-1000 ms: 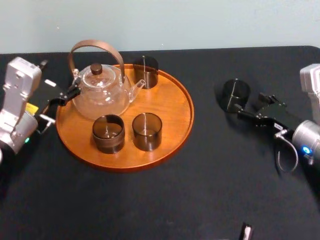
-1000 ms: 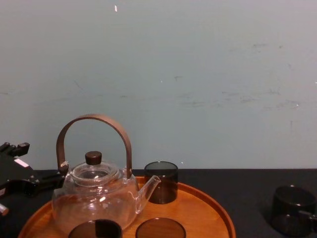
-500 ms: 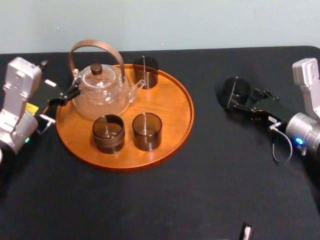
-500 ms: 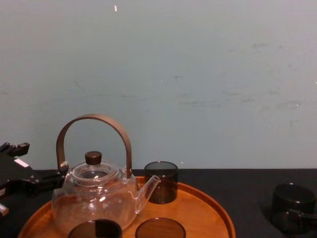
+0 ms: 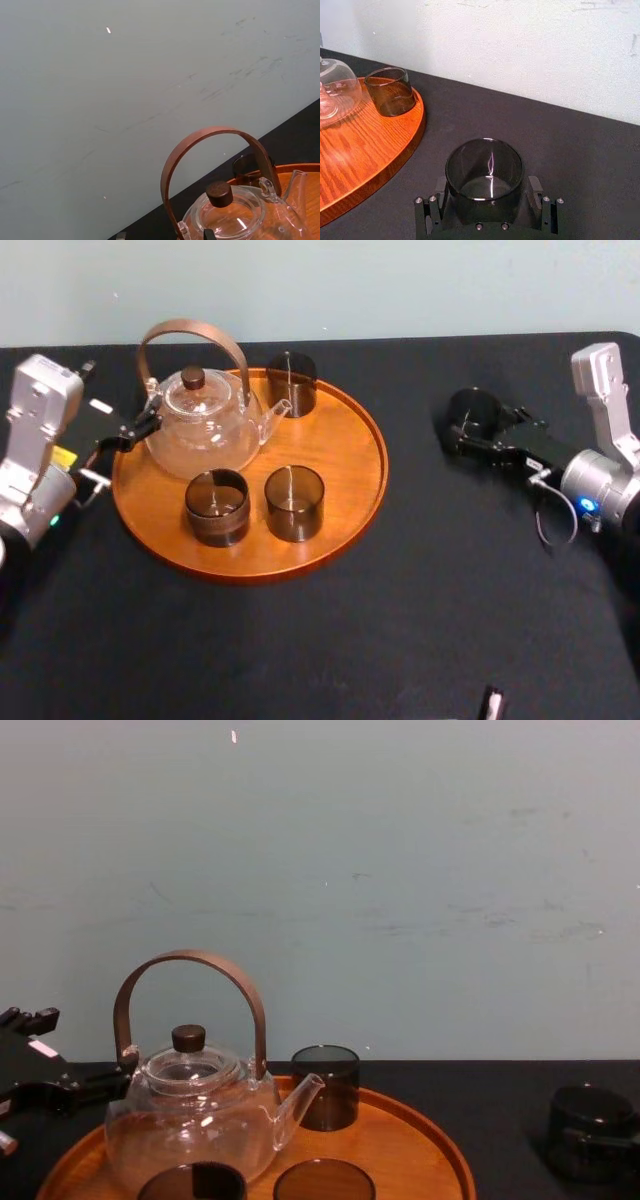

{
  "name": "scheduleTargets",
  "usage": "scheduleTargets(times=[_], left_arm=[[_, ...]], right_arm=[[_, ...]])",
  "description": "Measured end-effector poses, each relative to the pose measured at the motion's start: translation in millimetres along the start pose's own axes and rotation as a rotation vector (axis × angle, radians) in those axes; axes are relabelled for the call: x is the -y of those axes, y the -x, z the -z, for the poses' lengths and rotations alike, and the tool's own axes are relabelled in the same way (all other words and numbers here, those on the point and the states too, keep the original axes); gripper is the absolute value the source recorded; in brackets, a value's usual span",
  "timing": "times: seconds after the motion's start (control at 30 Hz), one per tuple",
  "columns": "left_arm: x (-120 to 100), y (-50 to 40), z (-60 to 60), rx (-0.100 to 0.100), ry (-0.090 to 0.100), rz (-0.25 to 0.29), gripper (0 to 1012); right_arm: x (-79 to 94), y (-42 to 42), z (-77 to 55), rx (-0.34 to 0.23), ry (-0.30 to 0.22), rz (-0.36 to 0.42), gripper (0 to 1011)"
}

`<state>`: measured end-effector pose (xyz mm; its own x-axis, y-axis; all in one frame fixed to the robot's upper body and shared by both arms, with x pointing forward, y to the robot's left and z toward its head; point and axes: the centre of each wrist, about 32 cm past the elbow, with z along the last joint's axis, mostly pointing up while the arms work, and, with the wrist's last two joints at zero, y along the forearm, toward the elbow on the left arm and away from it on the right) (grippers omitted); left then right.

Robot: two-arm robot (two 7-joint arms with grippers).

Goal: Pick up the glass from the table and place it on the tray.

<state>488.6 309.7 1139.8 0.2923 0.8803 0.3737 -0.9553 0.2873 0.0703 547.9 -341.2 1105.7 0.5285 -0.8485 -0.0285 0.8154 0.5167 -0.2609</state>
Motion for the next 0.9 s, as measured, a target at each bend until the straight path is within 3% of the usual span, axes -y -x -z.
scheduleTargets(times=[0.4,0.9], left_arm=[[0.0,0.0,0.0,0.000,0.000,0.000,1001],[0.0,0.0,0.0,0.000,0.000,0.000,1001]], right_arm=[[-12.9,-8.4,1.6,0.018,-0.003,-0.009,1002],[-11.5,-7.2,1.1,0.019,-0.001,-0.008,1002]])
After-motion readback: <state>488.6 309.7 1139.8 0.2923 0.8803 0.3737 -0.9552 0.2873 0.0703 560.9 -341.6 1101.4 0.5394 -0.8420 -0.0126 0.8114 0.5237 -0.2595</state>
